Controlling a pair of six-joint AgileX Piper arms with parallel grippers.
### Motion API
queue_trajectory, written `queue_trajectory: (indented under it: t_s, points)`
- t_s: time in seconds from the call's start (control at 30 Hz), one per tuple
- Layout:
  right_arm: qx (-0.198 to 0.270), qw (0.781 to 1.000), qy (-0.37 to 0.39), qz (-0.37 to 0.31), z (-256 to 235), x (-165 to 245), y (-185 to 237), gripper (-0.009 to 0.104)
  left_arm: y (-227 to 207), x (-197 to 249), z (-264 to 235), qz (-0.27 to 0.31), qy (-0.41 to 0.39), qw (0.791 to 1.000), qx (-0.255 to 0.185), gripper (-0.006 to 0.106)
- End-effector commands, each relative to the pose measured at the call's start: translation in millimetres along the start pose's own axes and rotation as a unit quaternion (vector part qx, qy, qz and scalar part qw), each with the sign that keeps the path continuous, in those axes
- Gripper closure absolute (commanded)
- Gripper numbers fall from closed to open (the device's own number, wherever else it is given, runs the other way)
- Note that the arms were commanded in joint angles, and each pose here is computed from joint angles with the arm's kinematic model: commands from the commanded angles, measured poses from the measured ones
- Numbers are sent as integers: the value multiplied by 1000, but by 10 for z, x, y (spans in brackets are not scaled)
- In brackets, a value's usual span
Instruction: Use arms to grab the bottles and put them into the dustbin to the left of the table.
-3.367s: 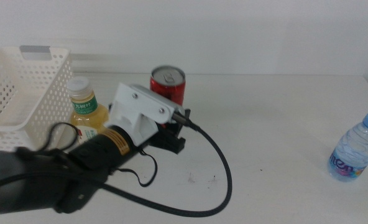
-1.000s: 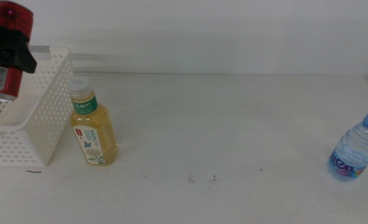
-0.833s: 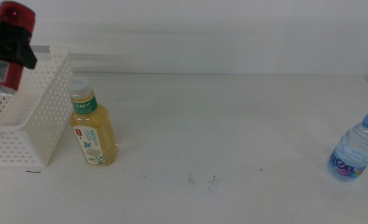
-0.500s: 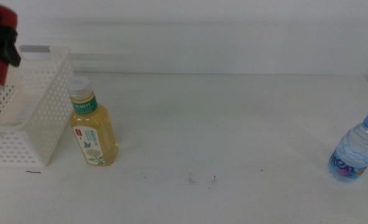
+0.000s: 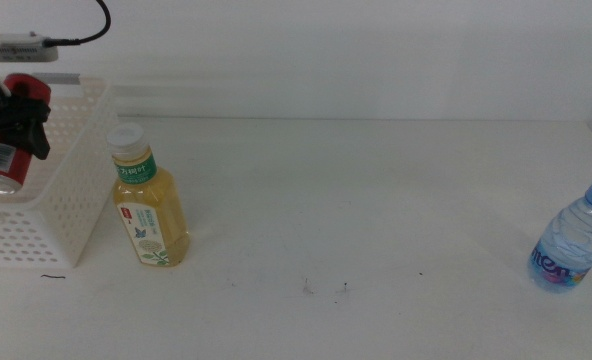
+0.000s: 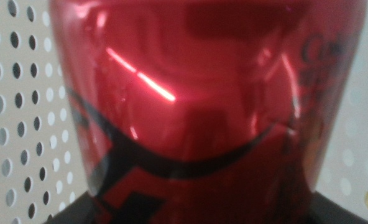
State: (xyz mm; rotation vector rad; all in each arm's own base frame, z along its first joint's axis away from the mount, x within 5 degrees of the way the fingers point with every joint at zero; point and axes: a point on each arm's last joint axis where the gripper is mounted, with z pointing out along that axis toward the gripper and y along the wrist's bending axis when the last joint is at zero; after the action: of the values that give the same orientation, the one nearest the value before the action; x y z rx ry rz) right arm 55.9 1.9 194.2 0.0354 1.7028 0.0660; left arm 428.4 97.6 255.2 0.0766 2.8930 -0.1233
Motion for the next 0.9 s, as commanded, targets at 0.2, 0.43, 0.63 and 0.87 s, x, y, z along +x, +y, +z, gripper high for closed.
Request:
queue_trajectory:
  t_s: [0.2, 0.43, 0.63, 0.87]
  points:
    - [4, 1000, -5, -6, -1, 0, -6, 10, 22, -28, -7, -2, -10, 1000, -4, 14]
    - [4, 1000, -5, -6, -1, 0, -6, 10, -4, -42, -147, 7, -28, 1000, -5, 7]
    - [4, 1000, -5, -6, -1, 0, -6, 10, -320, 29, -675, 4, -85, 996, 8, 7]
    - [4, 1000, -5, -6, -1, 0, -6, 10, -1123, 492, -1201, 74, -207, 975, 22, 7]
